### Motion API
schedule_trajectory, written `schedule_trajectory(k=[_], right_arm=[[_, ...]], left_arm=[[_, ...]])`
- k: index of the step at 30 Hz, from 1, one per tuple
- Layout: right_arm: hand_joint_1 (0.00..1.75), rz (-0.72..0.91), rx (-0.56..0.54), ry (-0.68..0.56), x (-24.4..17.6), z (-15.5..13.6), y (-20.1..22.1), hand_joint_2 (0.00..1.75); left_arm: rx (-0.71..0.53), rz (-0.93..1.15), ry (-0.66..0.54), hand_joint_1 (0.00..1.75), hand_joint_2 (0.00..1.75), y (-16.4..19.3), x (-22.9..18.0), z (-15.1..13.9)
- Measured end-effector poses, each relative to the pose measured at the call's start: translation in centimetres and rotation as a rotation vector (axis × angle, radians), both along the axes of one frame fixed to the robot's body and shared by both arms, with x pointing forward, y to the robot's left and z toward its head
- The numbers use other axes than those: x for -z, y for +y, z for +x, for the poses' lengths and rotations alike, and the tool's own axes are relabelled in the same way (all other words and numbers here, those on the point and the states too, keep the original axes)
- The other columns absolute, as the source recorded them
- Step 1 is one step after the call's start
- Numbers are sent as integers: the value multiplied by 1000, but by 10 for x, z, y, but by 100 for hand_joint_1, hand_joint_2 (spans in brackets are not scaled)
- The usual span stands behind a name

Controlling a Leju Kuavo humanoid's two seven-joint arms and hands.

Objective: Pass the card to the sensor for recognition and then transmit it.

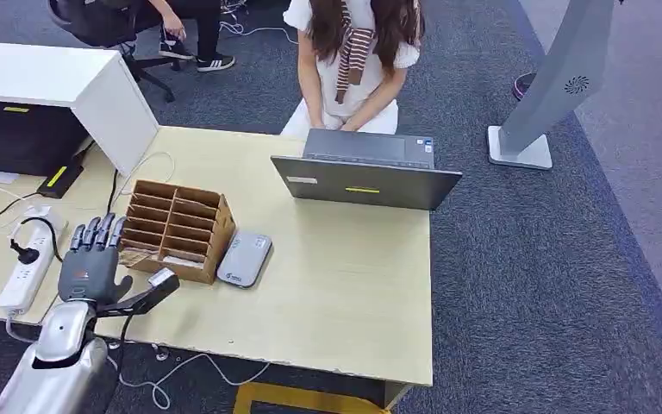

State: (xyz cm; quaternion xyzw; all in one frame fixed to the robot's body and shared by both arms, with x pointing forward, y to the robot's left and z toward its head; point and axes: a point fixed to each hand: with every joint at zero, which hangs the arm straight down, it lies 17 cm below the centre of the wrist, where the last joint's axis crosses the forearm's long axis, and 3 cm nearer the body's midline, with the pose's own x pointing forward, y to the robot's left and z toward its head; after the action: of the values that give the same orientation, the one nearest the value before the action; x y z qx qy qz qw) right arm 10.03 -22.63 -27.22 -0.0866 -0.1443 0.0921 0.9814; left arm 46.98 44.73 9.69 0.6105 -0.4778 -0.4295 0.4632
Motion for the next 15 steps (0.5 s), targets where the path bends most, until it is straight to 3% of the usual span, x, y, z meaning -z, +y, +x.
schedule_trajectory(k=[6, 7, 8, 15], right_arm=[[0, 0, 0, 0, 0, 0, 0, 175], [0, 0, 0, 0, 0, 0, 0, 175], [0, 0, -1, 0, 0, 0, 0, 175], [0, 0, -1, -2, 0, 0, 0, 175]], left_arm=[[-2, 3, 0, 0, 175, 2, 0, 0], [-2, 3, 1, 7, 175, 2, 0, 0], [-2, 3, 1, 168, 175, 2, 0, 0], [-2, -8, 0, 168, 175, 2, 1, -1]])
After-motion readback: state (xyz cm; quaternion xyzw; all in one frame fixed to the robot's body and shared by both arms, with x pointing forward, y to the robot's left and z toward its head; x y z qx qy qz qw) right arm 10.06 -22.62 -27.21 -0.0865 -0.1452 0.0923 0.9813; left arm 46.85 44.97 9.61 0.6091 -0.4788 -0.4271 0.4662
